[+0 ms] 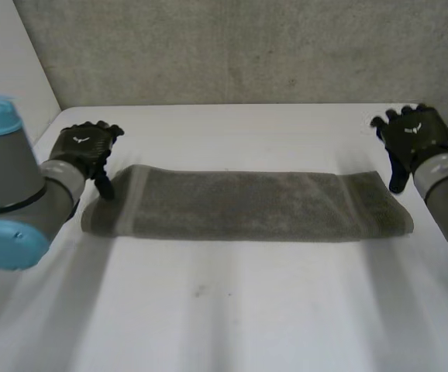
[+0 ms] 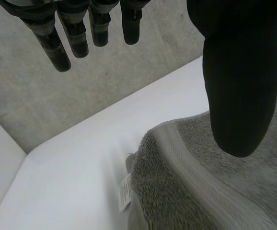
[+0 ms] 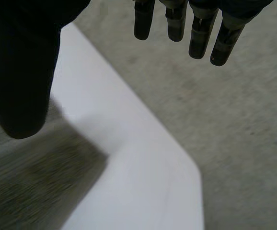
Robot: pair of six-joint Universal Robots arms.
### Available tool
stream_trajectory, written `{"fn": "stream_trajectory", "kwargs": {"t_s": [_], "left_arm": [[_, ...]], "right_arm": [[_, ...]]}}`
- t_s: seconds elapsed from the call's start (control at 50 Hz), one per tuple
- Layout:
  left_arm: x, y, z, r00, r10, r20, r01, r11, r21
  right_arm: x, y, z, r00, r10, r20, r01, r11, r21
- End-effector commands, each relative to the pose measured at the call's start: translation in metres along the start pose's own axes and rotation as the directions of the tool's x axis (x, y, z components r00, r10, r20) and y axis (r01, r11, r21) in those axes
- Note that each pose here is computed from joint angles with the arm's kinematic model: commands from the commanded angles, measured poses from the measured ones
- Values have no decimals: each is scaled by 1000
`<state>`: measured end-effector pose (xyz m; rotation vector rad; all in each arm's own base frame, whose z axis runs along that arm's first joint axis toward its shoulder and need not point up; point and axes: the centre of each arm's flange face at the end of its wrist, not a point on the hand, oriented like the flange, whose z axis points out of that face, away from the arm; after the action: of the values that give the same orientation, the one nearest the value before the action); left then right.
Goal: Fold the towel.
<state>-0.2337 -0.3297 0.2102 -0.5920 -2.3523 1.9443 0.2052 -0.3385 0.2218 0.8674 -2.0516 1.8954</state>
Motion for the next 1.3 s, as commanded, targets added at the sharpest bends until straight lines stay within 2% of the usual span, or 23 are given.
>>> {"fn": "stream_trajectory", "kwargs": {"t_s": [0.02, 0.18, 0.36, 0.58, 0.74, 0.78, 0.9, 0.94, 0.98, 1.04, 1.12, 1.16, 1.18, 1.22, 1.28, 1.3], "left_arm": [[-1, 11, -42, 1000, -1, 11, 0, 1000, 29], [5, 34, -53, 1000, -1, 11, 0, 1000, 29], [6, 44, -57, 1000, -1, 10, 1, 1000, 15], [6, 45, -57, 1000, -1, 9, 0, 1000, 13], [7, 46, -59, 1000, -12, 8, 12, 1000, 9], [7, 45, -60, 1000, -17, 9, 17, 1000, 12], [6, 43, -60, 1000, -22, 11, 22, 1000, 18], [6, 43, -60, 1000, -22, 12, 22, 1000, 19], [5, 43, -60, 1000, -23, 13, 22, 1000, 19], [2, 43, -58, 999, -25, 24, 24, 1000, 18], [-1, 41, -59, 999, -26, 31, 26, 999, 26], [-1, 41, -59, 999, -26, 31, 26, 999, 26], [-1, 40, -59, 999, -26, 32, 26, 999, 28], [-1, 40, -59, 999, -28, 32, 27, 999, 29], [-1, 39, -59, 999, -28, 32, 27, 999, 31], [-1, 39, -59, 999, -28, 32, 27, 999, 31]], "right_arm": [[-8, 34, -25, 994, 36, 106, -18, 985, -173], [-20, 60, -24, 983, 66, 172, -37, 985, -168], [-27, 94, -4, 986, 65, 154, -41, 988, -150], [-21, 111, 9, 990, 66, 125, -45, 985, -167], [12, 116, 19, 999, 54, 4, -53, 988, -143], [39, 118, 20, 997, 52, -60, -60, 987, -151], [83, 132, 23, 987, 22, -157, -52, 980, -194], [117, 142, 24, 977, -38, -210, -13, 972, -234], [129, 142, 23, 972, -76, -224, 17, 968, -251], [136, 135, 27, 969, -124, -213, 68, 965, -254], [131, 110, 34, 970, -125, -206, 85, 978, -192], [105, 58, 39, 979, -101, -176, 94, 994, -48], [104, 58, 39, 979, -101, -176, 94, 994, -47], [65, 10, 39, 992, -72, -102, 81, 992, 93], [43, -10, 36, 996, -65, -56, 73, 985, 155], [19, -27, 32, 998, -65, -3, 64, 977, 205]]}}
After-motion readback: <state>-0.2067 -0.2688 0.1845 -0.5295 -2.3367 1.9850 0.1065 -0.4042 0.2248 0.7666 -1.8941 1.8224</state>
